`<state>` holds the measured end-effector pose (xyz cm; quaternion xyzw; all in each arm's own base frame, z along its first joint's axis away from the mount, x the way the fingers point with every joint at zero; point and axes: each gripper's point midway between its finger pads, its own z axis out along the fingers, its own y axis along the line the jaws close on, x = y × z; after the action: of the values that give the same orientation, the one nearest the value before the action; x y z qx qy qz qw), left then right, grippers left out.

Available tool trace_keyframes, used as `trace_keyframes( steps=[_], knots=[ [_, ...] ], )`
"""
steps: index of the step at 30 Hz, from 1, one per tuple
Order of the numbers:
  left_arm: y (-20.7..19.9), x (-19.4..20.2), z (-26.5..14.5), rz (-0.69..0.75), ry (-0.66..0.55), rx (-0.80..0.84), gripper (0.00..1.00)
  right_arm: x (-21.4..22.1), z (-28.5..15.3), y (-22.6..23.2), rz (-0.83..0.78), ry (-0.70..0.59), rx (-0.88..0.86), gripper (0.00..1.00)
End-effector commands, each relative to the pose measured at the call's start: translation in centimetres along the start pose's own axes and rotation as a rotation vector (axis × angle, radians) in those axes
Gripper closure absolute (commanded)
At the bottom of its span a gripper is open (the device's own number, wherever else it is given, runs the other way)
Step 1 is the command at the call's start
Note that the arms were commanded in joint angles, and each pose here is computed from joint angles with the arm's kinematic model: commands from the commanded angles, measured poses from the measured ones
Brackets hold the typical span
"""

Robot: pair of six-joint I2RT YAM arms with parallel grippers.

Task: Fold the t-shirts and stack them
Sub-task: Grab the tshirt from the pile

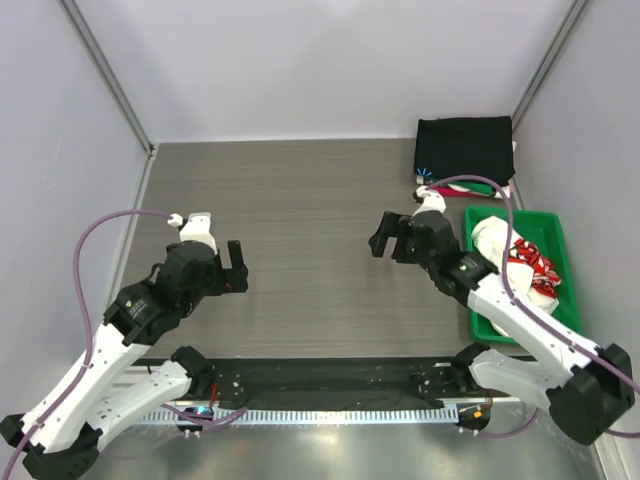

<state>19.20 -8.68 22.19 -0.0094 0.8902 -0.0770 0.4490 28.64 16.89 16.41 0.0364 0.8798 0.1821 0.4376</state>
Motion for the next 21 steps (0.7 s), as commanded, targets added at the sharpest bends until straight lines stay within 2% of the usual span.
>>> trace_keyframes(
  steps=[1,3,5,7,9,10,11,15,21],
  knots=[
    [-0.3,-2.6,-0.8,-0.122,-0.115,0.017,0.0,-4.1,-2.6,-0.6,0.062,-0.177,0.031,0.0],
    [-1.4,-3.0,-2.0,-0.108,-0.122,0.103,0.0,-4.7,-3.3,-0.1,0.093,-0.186,-0.008,0.0],
    [-2.6,-3.4,-2.7,-0.089,-0.139,0.189,0.0,-5.0,-3.0,0.3,0.115,-0.14,-0.047,0.0],
    [-2.9,-3.8,-3.1,-0.106,-0.187,0.231,0.0,-5.0,-2.8,-0.1,0.133,-0.109,-0.049,0.0],
    [-2.3,-3.9,-3.3,-0.131,-0.232,0.227,0.0,-5.8,-3.1,-2.4,0.19,-0.134,0.022,0.0],
    [-2.1,-3.5,-3.2,-0.117,-0.23,0.222,0.0,-6.1,-3.4,-3.7,0.221,-0.15,0.073,0.0],
    [-1.9,-3.4,-3.4,-0.107,-0.232,0.217,0.0,-6.5,-4.1,-7.4,0.269,-0.181,0.219,0.0],
    [0.5,-2.0,-3.0,-0.101,-0.202,0.109,0.0,-6.7,-6.9,-16.3,0.377,-0.211,0.548,0.0],
    [0.4,-1.7,-2.6,-0.103,-0.21,0.112,0.0,-3.5,-8.7,-25.7,0.583,-0.139,0.808,0.0]
  ],
)
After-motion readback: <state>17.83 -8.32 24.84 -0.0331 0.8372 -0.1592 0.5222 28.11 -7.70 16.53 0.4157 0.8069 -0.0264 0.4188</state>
